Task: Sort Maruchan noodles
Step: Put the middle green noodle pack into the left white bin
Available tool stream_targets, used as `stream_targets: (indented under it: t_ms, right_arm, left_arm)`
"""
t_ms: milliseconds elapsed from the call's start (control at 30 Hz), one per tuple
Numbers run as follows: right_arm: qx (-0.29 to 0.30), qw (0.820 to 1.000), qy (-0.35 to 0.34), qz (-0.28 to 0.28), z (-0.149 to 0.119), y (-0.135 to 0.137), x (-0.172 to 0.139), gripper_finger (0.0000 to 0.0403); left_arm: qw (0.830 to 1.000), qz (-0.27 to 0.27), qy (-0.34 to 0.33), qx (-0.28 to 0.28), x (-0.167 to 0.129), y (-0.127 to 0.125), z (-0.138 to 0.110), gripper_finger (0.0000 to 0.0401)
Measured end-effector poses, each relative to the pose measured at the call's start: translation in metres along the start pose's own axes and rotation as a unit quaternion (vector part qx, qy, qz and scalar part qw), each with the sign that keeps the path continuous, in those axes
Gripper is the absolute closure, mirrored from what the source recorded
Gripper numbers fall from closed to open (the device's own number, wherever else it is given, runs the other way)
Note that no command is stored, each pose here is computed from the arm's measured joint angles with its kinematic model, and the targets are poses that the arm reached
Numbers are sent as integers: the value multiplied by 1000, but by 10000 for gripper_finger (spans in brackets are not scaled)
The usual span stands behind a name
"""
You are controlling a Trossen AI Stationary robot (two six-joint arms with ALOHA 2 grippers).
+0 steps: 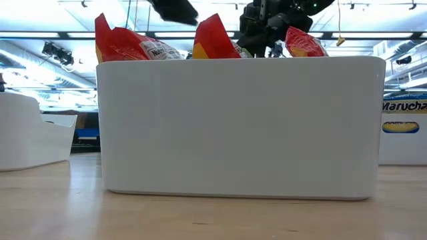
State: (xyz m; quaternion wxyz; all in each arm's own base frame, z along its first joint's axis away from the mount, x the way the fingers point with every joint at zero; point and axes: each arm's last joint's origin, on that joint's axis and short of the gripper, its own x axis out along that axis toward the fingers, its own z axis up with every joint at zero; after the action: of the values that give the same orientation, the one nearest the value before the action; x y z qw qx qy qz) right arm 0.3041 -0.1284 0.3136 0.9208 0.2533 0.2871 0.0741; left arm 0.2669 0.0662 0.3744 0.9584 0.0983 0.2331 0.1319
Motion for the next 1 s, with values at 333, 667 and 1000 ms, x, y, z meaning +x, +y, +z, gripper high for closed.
stream_targets:
  t_ms: [333,667,1000]
  right_arm:
    - [-2,1000,-8,-23,1,0,-5,396]
    - [-16,1000,2,-14,-1,1,-5,395]
    - [-29,1000,5,6,-1,3,-4,395]
  left_arm:
    - [985,-62,119,111,57,-25,-13,85]
    - [982,-1,120,143,97,-36,-5,85]
    - [973,-33,106,201,107,-53,-6,85]
